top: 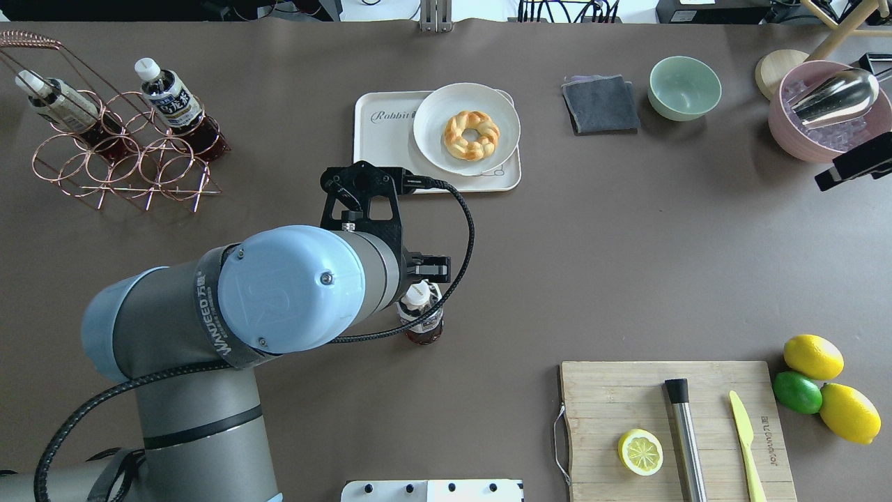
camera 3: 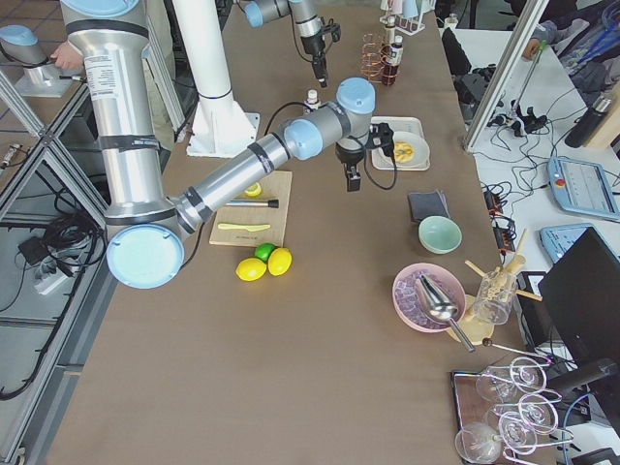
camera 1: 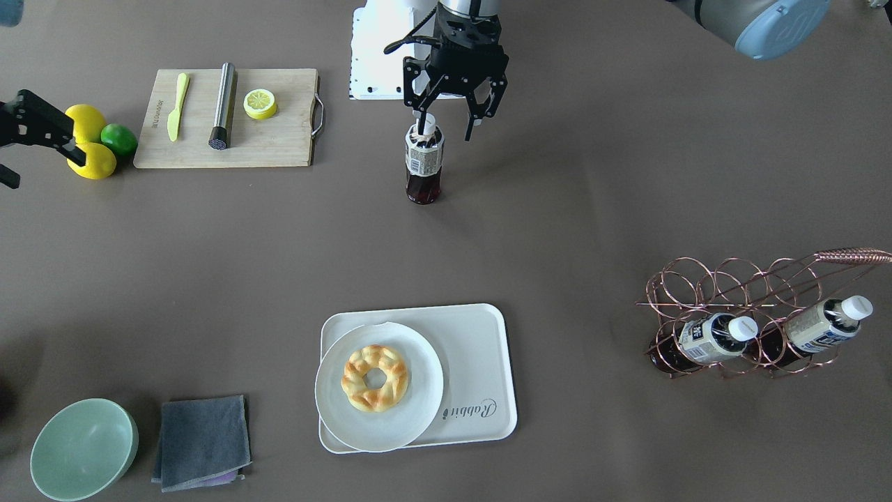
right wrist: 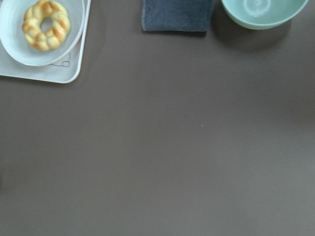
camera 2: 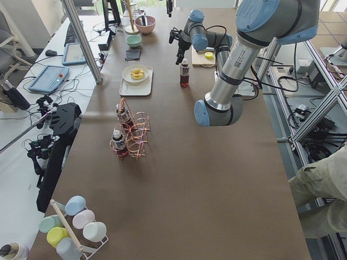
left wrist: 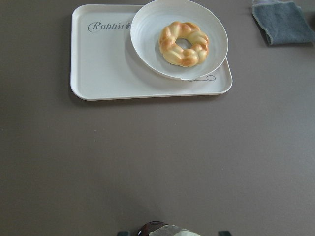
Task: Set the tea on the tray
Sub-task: 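Release the bottle upright with the left gripper while the right arm reaches in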
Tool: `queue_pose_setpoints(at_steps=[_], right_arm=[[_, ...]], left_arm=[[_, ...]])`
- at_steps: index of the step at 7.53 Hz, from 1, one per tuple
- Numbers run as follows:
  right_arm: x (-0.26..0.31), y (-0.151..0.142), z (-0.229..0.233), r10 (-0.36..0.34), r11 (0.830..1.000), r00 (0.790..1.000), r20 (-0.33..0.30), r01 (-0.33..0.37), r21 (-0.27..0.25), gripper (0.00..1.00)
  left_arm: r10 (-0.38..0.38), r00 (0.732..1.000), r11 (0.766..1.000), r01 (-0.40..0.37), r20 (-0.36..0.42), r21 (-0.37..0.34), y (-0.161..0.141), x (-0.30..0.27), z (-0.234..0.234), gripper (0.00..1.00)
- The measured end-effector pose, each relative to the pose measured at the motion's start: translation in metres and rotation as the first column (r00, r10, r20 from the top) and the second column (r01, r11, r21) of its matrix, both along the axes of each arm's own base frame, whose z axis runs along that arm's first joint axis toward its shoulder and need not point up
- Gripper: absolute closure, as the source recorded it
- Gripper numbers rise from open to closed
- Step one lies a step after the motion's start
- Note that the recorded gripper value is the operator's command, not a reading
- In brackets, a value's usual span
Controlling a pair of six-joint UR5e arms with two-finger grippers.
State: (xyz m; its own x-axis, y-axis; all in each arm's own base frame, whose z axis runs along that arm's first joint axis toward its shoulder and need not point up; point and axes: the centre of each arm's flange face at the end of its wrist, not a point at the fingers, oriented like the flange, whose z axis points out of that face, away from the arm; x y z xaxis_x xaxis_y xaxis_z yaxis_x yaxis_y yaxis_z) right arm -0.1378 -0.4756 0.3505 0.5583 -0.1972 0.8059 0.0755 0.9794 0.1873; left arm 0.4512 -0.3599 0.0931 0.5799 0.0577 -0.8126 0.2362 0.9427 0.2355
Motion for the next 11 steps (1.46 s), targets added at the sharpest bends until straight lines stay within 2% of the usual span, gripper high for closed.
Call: queue_pose_setpoints(at_steps=[2,4,5,7,9,11], right_arm=[[-0.086,0.008,-0.083,0.054,0.997,0.998,0.027,-0.052,-0.057,0.05],[-0.168,0.026,-0.143,0.091,0.993,0.995,0.034,-0.088,-0.082,0.05],[-0.200,0.028,-0.174,0.100,0.990,0.994,0.032,-0.097,-0.099,0.05],[-0.254,0.024,-0.240,0.116,0.984,0.993,-0.012,-0.116,-0.137,0.05],[-0.291,0.044,-0.267,0.129,0.979,0.991,-0.039,-0.133,-0.153,0.05],[-0.324,0.072,-0.276,0.147,0.977,0.987,-0.059,-0.154,-0.148,0.06]], left_arm=[[0.090,0.996,0.995,-0.089,0.007,-0.044,-0.058,-0.075,0.035,0.14],[0.171,0.984,0.985,-0.170,0.051,-0.026,-0.098,-0.156,0.091,0.07],[0.197,0.977,0.980,-0.196,0.077,-0.016,-0.106,-0.182,0.116,0.06],[0.217,0.968,0.976,-0.219,0.126,0.004,-0.119,-0.226,0.156,0.05],[0.253,0.958,0.967,-0.256,0.133,0.000,-0.123,-0.258,0.189,0.05],[0.259,0.956,0.965,-0.261,0.139,-0.004,-0.126,-0.268,0.203,0.04]])
